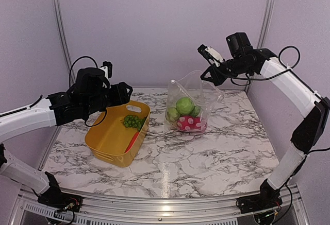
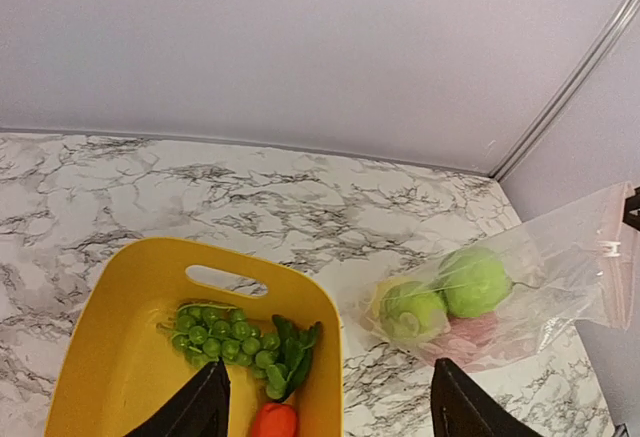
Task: Place the food in the zip-top bag and seal the zipper
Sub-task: Adjust the zipper food storage bag at the center of the board, then pick up the fake fruit from the bin.
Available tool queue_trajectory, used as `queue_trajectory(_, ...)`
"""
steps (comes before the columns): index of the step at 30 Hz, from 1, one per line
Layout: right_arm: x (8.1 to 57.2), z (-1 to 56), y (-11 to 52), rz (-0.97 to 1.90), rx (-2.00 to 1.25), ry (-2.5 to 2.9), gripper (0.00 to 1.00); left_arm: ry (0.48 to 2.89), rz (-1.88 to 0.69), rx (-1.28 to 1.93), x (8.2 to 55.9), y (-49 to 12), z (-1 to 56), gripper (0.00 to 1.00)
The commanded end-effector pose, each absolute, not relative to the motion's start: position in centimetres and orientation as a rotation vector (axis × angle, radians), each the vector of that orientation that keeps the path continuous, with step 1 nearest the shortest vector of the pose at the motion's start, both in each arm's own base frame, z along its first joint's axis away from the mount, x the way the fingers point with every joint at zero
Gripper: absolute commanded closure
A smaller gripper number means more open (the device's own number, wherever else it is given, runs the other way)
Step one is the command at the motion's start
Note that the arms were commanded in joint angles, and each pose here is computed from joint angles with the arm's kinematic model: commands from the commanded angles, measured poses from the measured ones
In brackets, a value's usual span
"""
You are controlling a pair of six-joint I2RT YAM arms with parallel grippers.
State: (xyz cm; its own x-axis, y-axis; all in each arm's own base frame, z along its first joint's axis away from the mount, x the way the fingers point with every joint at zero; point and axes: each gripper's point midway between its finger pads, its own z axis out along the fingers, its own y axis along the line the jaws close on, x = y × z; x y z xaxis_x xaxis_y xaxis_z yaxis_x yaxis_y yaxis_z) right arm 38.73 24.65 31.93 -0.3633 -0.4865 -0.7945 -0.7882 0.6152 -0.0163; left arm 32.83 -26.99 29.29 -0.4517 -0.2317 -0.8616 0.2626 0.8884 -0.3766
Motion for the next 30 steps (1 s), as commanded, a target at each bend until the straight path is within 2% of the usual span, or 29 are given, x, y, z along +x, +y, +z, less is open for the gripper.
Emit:
queue_trajectory(1, 39.3, 33.8, 25.1, 0.469, -1.008, 1.96, 1.0, 2.085, -0.364, -0.003, 33.3, -22.4, 24.4, 0.3)
queue_trajectory(7, 39.4, 33.4, 25.1, 0.461, -1.008, 1.972, 1.0, 2.335, -0.355, -0.096, 35.2, -21.5, 17.8, 0.46)
queue_trajectory(11, 39.3, 33.1, 24.9, 0.458, -1.011, 1.979, 1.0, 2.424, -0.418, -0.28, 36.0, -22.6, 14.7, 0.47)
queue_trajectory(15, 39.1, 32.6, 25.0, 0.465, -1.017, 1.985, 1.0, 2.353, -0.654, -0.562, 36.8, -24.3, 12.2, 0.48)
queue_trajectory(18, 38.8, 32.8, 25.0, 0.47, -1.022, 1.977, 1.0, 2.288, -0.729, -0.735, 37.4, -24.5, 10.7, 0.51)
queue_trajectory(30, 38.2, 32.1, 25.2, 0.502, -1.038, 1.978, 1.0, 2.215, -0.659, -0.951, 39.7, -24.5, 7.6, 0.54)
